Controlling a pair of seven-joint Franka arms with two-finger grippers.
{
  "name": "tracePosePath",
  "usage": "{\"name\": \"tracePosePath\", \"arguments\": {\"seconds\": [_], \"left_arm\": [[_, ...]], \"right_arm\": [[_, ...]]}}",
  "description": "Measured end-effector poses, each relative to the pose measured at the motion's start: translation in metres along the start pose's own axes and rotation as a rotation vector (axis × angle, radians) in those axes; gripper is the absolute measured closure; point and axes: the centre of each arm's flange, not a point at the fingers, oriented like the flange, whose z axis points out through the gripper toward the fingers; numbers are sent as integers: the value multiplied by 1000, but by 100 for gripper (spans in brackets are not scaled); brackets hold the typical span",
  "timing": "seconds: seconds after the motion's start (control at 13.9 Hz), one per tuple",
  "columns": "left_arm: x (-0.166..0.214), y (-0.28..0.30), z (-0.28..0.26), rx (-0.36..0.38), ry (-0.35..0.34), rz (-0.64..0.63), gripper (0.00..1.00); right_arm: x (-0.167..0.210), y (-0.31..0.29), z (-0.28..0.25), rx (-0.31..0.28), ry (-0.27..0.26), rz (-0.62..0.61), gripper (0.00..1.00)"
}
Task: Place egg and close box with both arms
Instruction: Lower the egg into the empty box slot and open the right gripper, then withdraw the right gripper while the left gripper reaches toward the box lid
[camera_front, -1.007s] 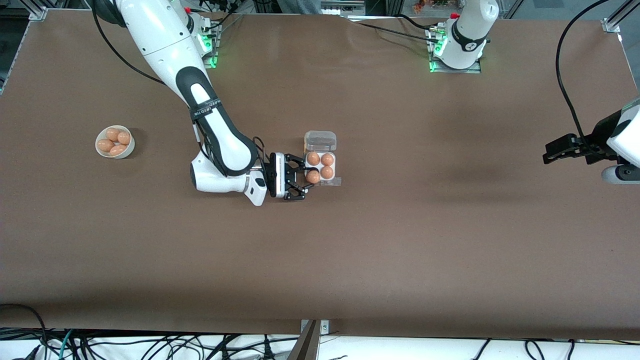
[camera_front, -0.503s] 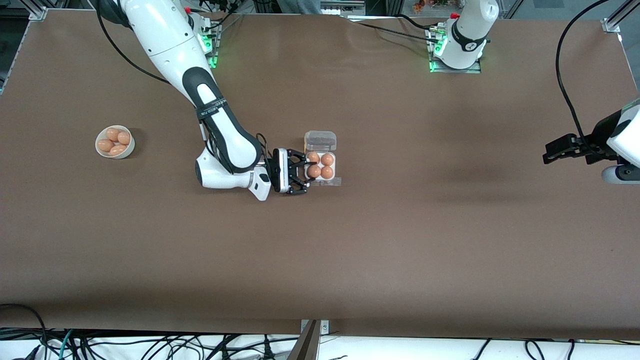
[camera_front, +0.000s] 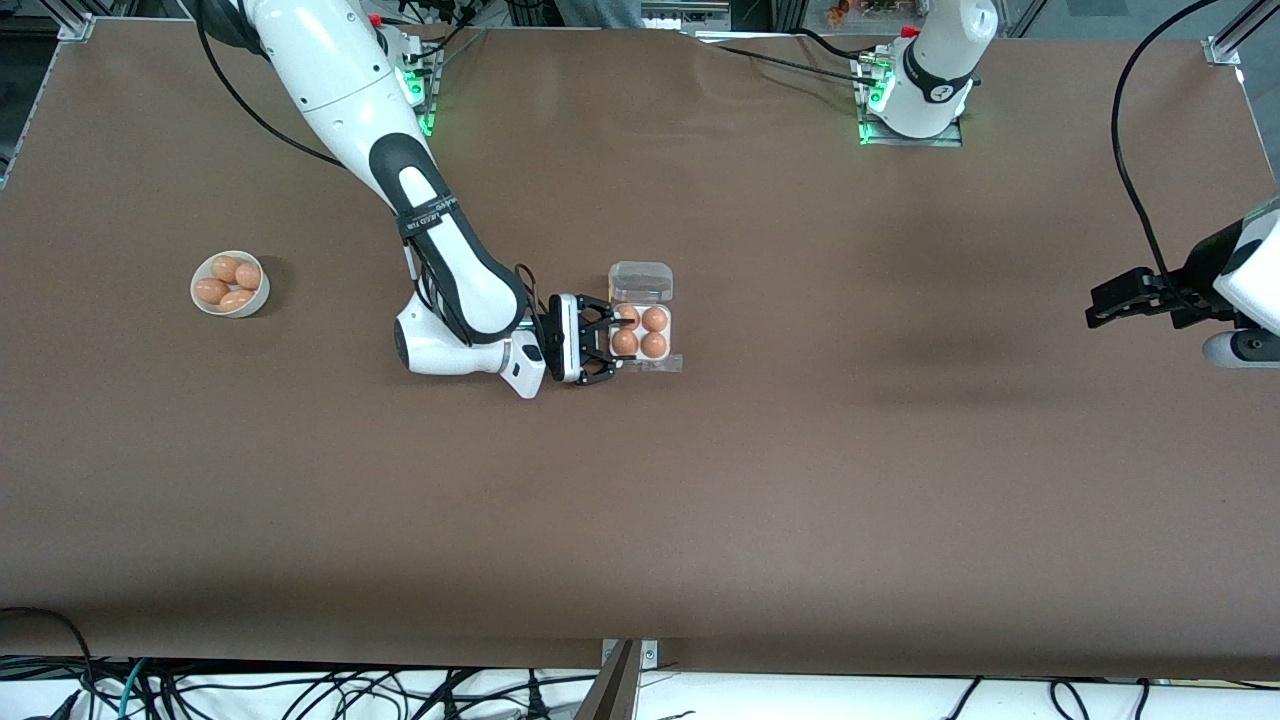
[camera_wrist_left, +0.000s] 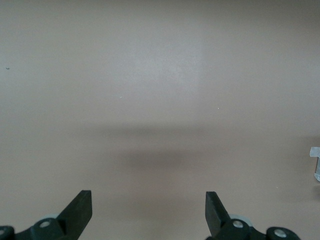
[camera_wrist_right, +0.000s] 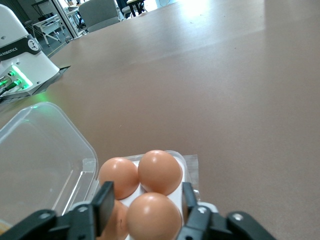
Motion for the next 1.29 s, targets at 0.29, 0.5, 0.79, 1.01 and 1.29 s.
{"name": "tracePosePath", "arguments": {"seconds": [0.29, 0.5, 0.79, 1.01, 1.29], "left_arm": [[0, 0, 0, 0, 0, 0, 0], [1, 6, 4, -1, -7, 6, 0], [4, 60, 19, 2, -32, -21, 0], [-6, 135, 31, -40, -62, 6, 3], [-23, 213, 47, -136, -133, -38, 21]], "right_arm": [[7, 8, -12, -24, 11, -10, 0], [34, 26, -62, -101, 43, -46, 0], [35, 54, -205, -236, -29, -76, 0], [23, 50, -299, -256, -150, 9, 0], [21, 25, -400, -306, -217, 207, 0]]}}
